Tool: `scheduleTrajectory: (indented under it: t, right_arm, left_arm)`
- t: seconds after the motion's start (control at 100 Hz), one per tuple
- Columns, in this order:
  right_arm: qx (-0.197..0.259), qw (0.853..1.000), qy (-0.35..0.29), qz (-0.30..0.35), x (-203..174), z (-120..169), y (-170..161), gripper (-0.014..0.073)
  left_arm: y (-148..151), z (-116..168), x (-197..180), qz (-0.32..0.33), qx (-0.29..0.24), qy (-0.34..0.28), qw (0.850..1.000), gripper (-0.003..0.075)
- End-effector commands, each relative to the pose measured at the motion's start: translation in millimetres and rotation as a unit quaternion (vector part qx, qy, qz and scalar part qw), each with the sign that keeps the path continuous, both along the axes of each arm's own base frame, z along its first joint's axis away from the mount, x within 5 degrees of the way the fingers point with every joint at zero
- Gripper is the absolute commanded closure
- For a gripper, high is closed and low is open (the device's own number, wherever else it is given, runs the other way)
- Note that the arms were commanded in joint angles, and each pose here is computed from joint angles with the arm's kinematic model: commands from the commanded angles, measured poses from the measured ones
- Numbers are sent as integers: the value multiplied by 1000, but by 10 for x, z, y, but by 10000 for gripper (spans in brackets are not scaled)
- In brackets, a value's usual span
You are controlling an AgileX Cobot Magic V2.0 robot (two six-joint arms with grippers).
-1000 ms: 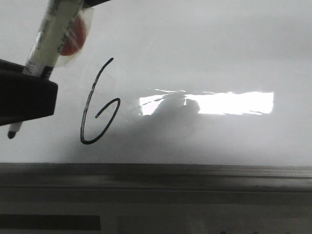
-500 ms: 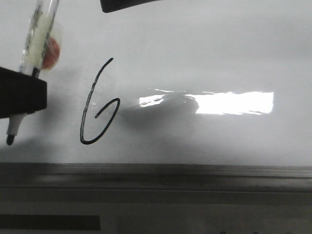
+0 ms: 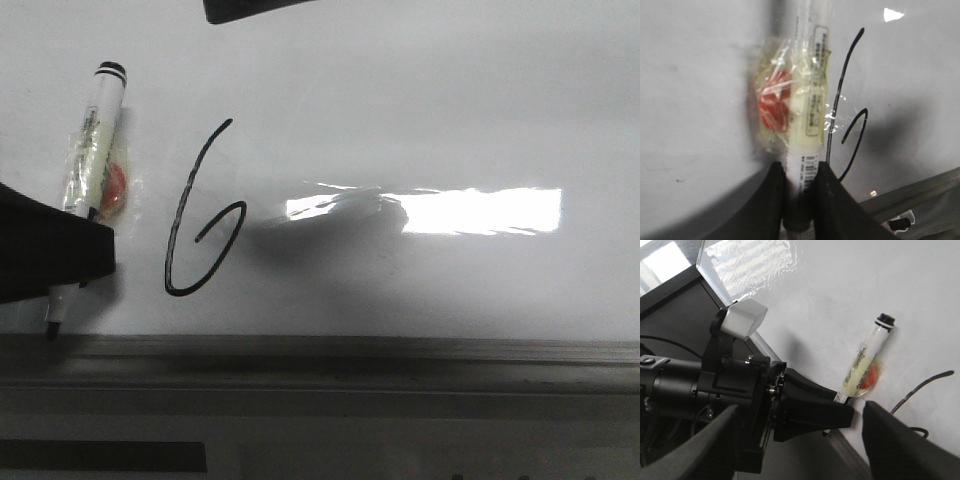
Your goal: Write number 6 on whiteboard
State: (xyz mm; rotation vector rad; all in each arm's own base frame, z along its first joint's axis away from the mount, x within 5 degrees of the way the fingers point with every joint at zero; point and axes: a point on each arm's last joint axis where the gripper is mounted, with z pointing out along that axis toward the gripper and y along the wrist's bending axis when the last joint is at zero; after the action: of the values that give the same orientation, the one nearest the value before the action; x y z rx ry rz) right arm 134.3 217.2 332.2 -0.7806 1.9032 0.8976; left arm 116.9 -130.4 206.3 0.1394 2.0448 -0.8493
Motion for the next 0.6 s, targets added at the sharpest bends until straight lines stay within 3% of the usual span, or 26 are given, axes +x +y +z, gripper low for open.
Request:
scheduleTrajectory:
  t: [0.0, 0.11, 0.28, 0.35, 0.59]
  right_arm:
    - [40, 998, -37, -14, 22, 208, -24, 148]
    - [40, 998, -37, -14, 22, 208, -24, 148]
    - [42, 998, -38, -16, 25, 212, -24, 148]
    - [45, 998, -40, -17, 28, 217, -25, 148]
    - [50, 997, -45, -22, 37, 230, -26, 148]
  left_arm:
    - [-26, 142, 63, 20, -34, -34, 999, 740]
    - [-23, 150, 69, 23, -37, -38, 998, 702]
    - [-19, 165, 77, 27, -42, -45, 998, 430]
    - [-19, 165, 77, 27, -42, -45, 998, 363]
    - [-11, 183, 71, 28, -46, -48, 997, 342]
